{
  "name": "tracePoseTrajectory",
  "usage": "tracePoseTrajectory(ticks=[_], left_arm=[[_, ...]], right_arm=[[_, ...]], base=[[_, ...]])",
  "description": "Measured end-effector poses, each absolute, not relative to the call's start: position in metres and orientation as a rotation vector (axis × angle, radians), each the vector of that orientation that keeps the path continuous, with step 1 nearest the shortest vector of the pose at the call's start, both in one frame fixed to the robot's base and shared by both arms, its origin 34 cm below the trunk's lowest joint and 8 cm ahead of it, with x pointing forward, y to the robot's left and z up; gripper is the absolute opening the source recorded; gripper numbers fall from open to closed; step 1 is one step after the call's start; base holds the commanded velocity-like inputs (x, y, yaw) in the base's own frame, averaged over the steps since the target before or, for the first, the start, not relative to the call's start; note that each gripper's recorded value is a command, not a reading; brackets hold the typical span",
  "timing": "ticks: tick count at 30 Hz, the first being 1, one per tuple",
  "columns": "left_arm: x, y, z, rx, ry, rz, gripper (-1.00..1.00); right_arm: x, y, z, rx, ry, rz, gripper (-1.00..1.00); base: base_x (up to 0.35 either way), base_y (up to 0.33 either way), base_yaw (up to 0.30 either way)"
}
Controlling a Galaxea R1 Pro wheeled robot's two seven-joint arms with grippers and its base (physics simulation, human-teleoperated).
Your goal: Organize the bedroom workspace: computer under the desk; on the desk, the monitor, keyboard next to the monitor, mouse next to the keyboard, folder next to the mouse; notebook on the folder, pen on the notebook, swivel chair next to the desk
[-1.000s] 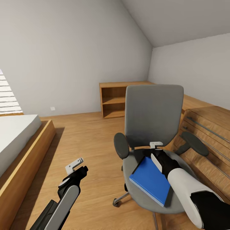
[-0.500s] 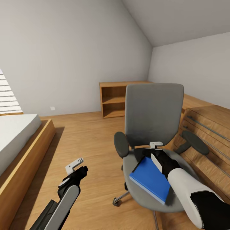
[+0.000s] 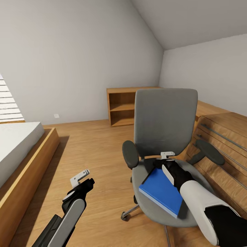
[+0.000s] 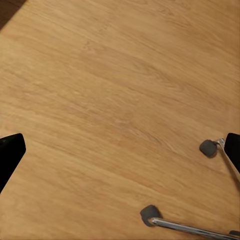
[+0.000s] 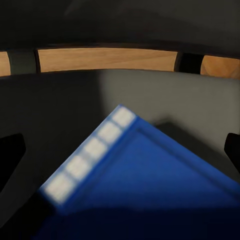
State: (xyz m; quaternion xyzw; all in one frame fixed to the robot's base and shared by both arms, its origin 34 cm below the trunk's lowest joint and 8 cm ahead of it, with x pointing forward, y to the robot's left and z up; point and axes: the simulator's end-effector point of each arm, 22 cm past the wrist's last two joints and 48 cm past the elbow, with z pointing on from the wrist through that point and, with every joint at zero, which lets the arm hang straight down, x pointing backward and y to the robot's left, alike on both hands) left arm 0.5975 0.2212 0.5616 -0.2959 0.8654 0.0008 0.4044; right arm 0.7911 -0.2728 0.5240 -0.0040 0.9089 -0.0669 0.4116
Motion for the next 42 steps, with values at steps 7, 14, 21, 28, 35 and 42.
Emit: tracePoseTrajectory(ticks=[7,14,21,28,35,42], left_arm=[[0.5974,0.2203,0.5616,-0.741,2.186,0.004,1.00],[0.5970,0.2175,0.5615,-0.725,2.188,0.006,1.00],[0.5972,0.2172,0.5612,-0.723,2.189,0.006,1.00],[0.5972,0.2169,0.5615,-0.722,2.188,0.004,1.00],[0.5972,0.2169,0.5616,-0.722,2.188,0.004,1.00],[0.5974,0.2169,0.5612,-0.722,2.189,0.004,1.00]], right_arm=[[0.7910,-0.2728,0.5240,-0.010,2.288,-0.169,1.00],[0.7910,-0.2728,0.5240,-0.010,2.288,-0.169,1.00],[0.7913,-0.2716,0.5240,0.002,2.289,-0.155,1.00],[0.7924,-0.2710,0.5262,-0.001,2.283,-0.155,1.00],[0.7921,-0.2711,0.5256,0.000,2.284,-0.155,1.00],[0.7921,-0.2716,0.5250,-0.001,2.285,-0.157,1.00]], base=[[0.000,0.000,0.000],[0.000,0.000,0.000],[-0.121,-0.025,0.000],[-0.126,-0.026,0.000],[-0.019,-0.003,0.000],[-0.215,0.000,0.000]])
